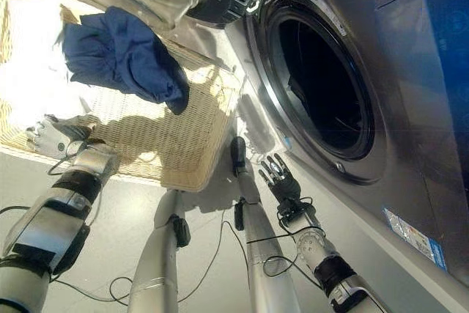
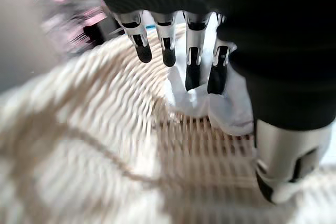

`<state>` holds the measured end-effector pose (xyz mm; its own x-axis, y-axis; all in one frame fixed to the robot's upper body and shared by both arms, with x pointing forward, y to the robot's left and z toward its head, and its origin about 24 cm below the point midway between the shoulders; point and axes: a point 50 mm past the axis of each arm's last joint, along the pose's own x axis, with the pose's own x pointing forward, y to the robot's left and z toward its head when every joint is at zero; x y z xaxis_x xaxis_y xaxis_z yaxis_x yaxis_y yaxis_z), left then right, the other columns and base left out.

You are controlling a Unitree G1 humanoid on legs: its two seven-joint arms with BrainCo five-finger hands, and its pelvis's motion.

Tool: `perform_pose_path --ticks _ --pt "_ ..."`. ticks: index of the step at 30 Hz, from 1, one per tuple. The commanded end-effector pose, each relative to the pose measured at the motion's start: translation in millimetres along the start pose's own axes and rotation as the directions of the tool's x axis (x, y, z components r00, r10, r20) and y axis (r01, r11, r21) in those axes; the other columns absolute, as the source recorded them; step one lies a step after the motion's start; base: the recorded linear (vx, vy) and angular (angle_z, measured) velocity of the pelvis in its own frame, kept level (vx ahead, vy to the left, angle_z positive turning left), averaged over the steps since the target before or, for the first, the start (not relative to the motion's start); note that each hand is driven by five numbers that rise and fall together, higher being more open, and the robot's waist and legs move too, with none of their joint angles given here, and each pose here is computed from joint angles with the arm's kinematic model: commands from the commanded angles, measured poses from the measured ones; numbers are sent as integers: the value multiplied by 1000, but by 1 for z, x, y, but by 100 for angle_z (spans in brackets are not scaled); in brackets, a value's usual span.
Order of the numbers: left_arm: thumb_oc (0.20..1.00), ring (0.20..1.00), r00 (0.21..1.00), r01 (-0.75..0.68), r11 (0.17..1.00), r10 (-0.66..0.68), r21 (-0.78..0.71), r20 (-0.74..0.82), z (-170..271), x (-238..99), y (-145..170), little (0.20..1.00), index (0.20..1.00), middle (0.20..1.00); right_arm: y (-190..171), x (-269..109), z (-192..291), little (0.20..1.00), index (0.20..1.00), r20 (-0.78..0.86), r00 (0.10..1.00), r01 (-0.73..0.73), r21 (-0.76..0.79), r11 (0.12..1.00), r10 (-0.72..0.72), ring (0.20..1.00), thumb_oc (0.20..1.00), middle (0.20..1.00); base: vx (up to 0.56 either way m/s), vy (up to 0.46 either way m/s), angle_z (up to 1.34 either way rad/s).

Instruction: Put the clothes into the washing machine.

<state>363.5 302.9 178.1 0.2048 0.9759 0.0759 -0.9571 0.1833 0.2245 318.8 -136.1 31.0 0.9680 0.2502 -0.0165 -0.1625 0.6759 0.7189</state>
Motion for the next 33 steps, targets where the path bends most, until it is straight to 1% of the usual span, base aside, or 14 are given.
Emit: perform_pose_path --ticks 1,2,6,19,23,26,28,29,30,31,32,33 --pt "1000 1000 993 -101 975 87 -196 -80 0 18 16 1000 1000 1000 -1 -16 -22 1000 1000 -11 1000 8 17 1000 -8 1000 1000 1000 10 -15 9" --pt "1000 1000 991 -108 961 86 -254 -98 3 15 15 1000 1000 1000 1 -15 -21 1000 1000 -11 1000 4 16 1000 -4 1000 1000 1000 12 -17 6" --pt "1000 1000 986 -140 926 98 -352 -134 9 13 16 1000 1000 1000 3 -14 -21 1000 1000 -14 1000 2 16 1000 -2 1000 1000 1000 10 -16 4" --pt "1000 1000 992 -120 919 96 -375 -83 24 11 16 1000 1000 1000 2 -19 -26 1000 1000 -61 998 -8 7 1000 8 1000 1000 1000 2 1 1" --pt "1000 1000 994 -102 923 80 -371 -75 24 8 13 1000 1000 1000 0 -20 -28 1000 1000 -69 998 -1 5 1000 2 1000 1000 1000 0 0 0" --pt "1000 1000 997 -65 930 49 -361 -52 26 8 11 1000 1000 1000 0 -20 -28 1000 1000 -70 998 -1 3 1000 1 1000 1000 1000 0 0 0" --pt "1000 1000 999 -36 923 25 -382 -35 28 8 10 1000 1000 1000 0 -20 -28 1000 1000 -69 998 1 2 1000 -1 1000 1000 1000 0 0 0" --pt "529 529 1000 -4 892 -6 -452 -22 33 7 10 529 529 529 0 -20 -28 1000 1000 -68 998 4 5 1000 -3 1000 1000 1000 0 0 0" --pt "429 429 1000 9 877 -20 -480 -18 36 7 10 429 429 429 0 -20 -28 1000 1000 -68 998 4 5 1000 -4 1000 1000 1000 0 0 0" --pt "200 200 998 54 819 -66 -571 0 42 6 10 200 200 200 -1 -21 -28 1000 1000 -67 998 7 3 1000 -6 1000 1000 1000 0 0 0" --pt "200 200 993 102 750 -114 -653 25 48 3 9 200 200 200 -1 -22 -29 1000 1000 -66 998 10 3 1000 -10 1000 1000 1000 72 42 1" --pt "200 200 982 153 632 -185 -760 44 51 -1 8 200 200 200 -5 -28 -34 1000 1000 -80 997 25 9 1000 -24 1000 1000 1000 0 0 0"
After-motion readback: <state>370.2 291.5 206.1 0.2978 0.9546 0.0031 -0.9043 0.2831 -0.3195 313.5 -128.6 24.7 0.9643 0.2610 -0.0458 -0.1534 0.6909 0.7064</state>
